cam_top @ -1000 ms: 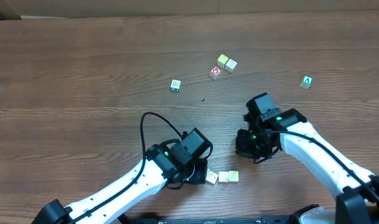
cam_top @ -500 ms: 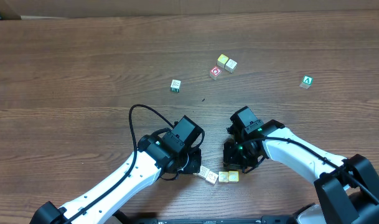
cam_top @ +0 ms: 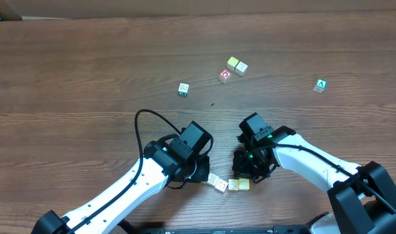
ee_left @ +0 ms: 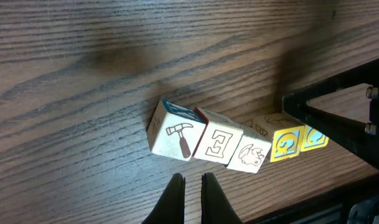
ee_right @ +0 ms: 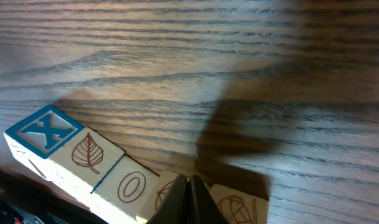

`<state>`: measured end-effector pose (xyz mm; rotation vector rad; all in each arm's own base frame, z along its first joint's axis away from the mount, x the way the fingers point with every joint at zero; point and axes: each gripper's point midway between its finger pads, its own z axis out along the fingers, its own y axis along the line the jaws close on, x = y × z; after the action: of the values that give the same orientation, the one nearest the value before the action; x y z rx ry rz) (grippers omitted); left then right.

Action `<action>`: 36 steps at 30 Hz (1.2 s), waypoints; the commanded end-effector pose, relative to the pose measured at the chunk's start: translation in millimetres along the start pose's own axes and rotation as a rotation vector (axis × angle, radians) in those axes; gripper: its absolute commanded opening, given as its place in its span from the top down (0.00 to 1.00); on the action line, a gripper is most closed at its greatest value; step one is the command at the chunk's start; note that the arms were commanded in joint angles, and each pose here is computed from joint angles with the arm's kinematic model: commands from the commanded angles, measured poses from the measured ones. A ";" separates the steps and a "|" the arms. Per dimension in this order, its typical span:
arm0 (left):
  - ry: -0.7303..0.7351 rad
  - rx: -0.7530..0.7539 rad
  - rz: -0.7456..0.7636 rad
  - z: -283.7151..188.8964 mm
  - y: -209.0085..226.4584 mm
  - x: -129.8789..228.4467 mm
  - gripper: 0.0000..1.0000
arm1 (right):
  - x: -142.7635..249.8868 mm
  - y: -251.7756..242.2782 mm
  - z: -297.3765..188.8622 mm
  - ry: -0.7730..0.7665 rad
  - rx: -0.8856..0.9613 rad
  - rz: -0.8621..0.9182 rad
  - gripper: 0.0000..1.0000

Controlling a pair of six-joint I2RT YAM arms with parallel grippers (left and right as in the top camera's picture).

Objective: Flip 5 blocks
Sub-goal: 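Press the row together between the left and right grippers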

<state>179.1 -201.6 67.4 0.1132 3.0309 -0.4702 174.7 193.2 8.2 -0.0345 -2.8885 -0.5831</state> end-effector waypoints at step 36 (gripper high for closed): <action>-0.062 -0.043 0.021 -7.1 5.1 -13.6 0.96 | 18.1 -1.2 5.2 0.053 0.039 0.018 0.96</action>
<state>182.7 -196.0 66.0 0.1046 3.0183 -0.4177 159.2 193.7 7.5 -0.0390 -2.8538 -0.5225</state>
